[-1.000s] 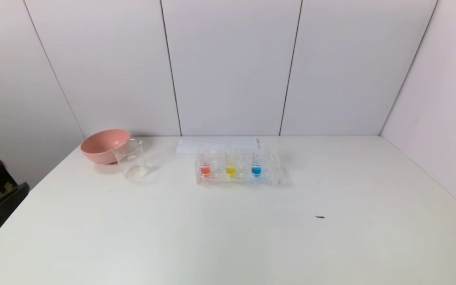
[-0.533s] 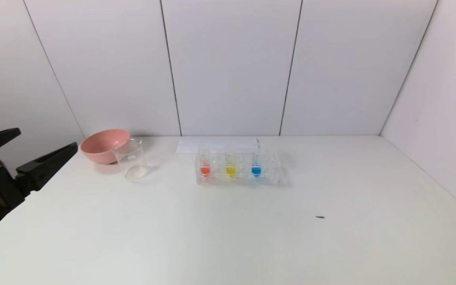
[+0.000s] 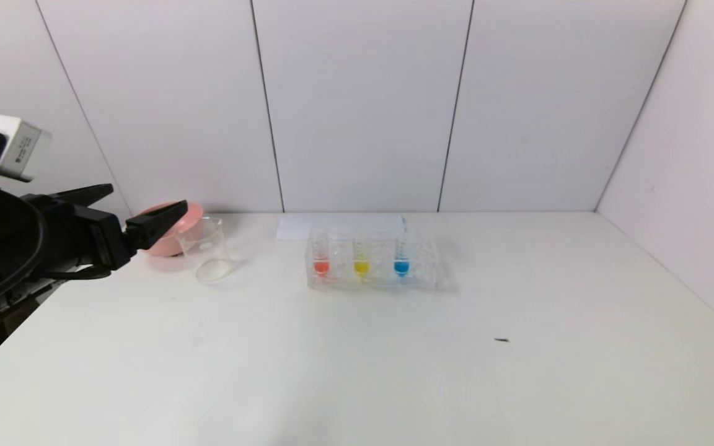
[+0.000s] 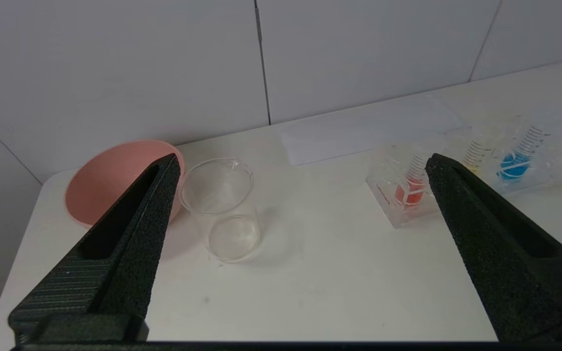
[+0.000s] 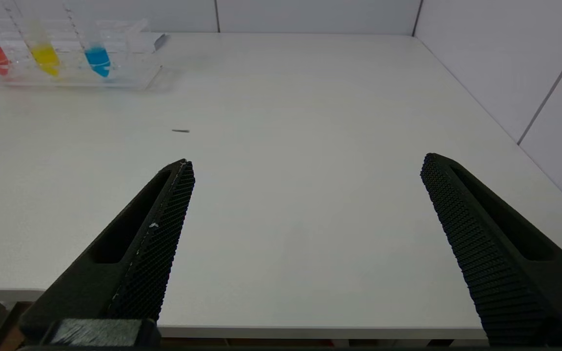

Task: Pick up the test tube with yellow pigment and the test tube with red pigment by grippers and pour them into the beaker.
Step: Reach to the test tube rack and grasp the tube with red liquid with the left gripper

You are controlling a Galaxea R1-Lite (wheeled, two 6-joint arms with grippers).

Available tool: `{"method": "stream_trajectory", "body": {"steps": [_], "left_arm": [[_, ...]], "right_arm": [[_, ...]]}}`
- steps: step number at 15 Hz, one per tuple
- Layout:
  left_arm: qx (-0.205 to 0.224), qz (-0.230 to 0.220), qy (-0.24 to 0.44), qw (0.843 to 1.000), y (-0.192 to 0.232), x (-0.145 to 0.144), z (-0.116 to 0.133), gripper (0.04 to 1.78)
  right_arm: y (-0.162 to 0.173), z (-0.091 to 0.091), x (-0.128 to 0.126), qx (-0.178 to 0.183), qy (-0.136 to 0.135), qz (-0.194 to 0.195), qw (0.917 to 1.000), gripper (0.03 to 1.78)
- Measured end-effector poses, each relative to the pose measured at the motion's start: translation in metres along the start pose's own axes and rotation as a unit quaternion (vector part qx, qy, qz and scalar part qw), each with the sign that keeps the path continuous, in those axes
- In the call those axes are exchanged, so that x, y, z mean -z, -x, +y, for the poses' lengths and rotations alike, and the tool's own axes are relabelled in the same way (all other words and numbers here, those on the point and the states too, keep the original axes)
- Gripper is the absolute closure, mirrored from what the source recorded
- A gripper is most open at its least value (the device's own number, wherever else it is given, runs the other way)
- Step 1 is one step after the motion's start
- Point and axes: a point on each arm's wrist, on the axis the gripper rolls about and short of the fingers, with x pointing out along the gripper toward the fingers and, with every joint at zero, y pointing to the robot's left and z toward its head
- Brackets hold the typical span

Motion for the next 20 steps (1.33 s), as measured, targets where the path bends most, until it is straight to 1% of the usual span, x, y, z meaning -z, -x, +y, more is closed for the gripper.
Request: {"method": "stream_trajectory", "body": {"steps": [3,7,11,15,17,20], "left_arm": [[0.013,0.02,0.013,1.0,-0.023,0.009,-0.003,0.06],[0.032,0.035,0.025,0.999,-0.051,0.022,-0.01,0.06],[0.055,0.018,0.028,0.998,-0.077,0.032,-0.024,0.06],[0.063,0.04,0.032,0.997,-0.095,0.049,-0.031,0.06],[0.064,0.039,0.032,0.997,-0.103,0.053,-0.032,0.06],[0.07,0.052,0.033,0.996,-0.111,0.062,-0.036,0.06]], "right_arm": [[0.0,0.0,0.0,0.0,0.0,0.0,1.0,0.11],[0.0,0.0,0.0,0.0,0.0,0.0,1.0,0.11],[0.0,0.0,0.0,0.0,0.0,0.0,1.0,0.11],[0.0,0.0,0.0,0.0,0.0,0.0,1.0,0.11],[0.0,0.0,0.0,0.0,0.0,0.0,1.0,0.11],[0.0,0.0,0.0,0.0,0.0,0.0,1.0,0.11]]}}
